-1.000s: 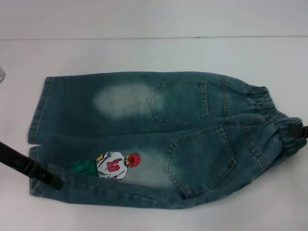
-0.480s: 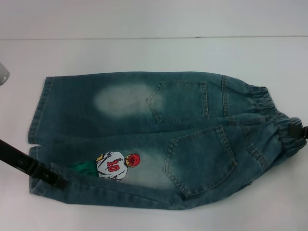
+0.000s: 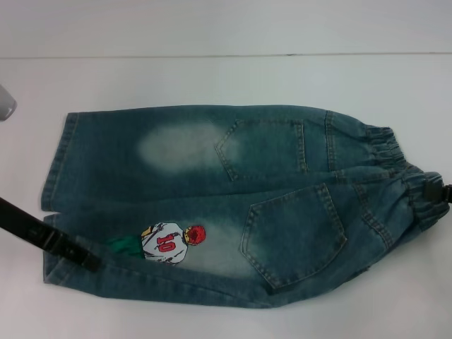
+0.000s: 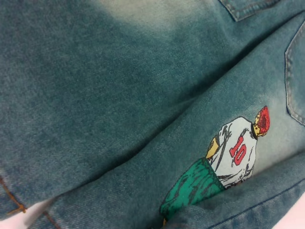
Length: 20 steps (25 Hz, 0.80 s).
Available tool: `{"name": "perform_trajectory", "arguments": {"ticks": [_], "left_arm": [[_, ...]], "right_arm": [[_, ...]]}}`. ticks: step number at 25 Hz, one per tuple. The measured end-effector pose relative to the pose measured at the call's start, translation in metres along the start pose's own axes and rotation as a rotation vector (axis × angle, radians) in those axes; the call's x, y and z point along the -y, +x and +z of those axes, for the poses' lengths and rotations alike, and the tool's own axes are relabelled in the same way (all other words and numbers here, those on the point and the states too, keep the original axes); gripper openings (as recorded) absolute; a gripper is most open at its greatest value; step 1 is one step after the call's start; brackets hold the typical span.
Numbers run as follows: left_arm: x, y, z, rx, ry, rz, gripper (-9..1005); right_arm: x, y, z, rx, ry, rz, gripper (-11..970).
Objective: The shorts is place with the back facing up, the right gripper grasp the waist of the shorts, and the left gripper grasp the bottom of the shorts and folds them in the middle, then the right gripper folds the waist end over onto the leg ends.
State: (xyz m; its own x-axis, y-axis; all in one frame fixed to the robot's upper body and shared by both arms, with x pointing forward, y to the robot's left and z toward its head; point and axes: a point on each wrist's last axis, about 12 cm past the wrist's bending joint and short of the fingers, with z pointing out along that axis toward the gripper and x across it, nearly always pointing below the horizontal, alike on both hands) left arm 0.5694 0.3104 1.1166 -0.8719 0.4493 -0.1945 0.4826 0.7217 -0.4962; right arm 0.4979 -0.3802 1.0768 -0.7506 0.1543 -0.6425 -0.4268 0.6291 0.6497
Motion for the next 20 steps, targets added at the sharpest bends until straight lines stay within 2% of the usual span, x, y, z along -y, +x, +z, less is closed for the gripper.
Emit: {"name": "perform_trajectory", "arguments": {"ticks": [7,12,20], "left_arm": [[-0.0020,0.0023,0.0015,-0.003,-0.010,-0.038,603],[-0.0022,0.0053,0.0023,-0.011,-0.003,-0.049,392],[-0.0030,0.0075,0.0033,-0.029,0.012,-0.055,126]], "right_arm": [[0.0000,-0.0001,0.0001,0.000,0.000,0.000,105],[-0.0001,-0.0001,0.0001,0.000,-0.001,0.000,107],[-0.0002,-0.0001,0.0001,0.000,-0.002,0.000,110]]}}
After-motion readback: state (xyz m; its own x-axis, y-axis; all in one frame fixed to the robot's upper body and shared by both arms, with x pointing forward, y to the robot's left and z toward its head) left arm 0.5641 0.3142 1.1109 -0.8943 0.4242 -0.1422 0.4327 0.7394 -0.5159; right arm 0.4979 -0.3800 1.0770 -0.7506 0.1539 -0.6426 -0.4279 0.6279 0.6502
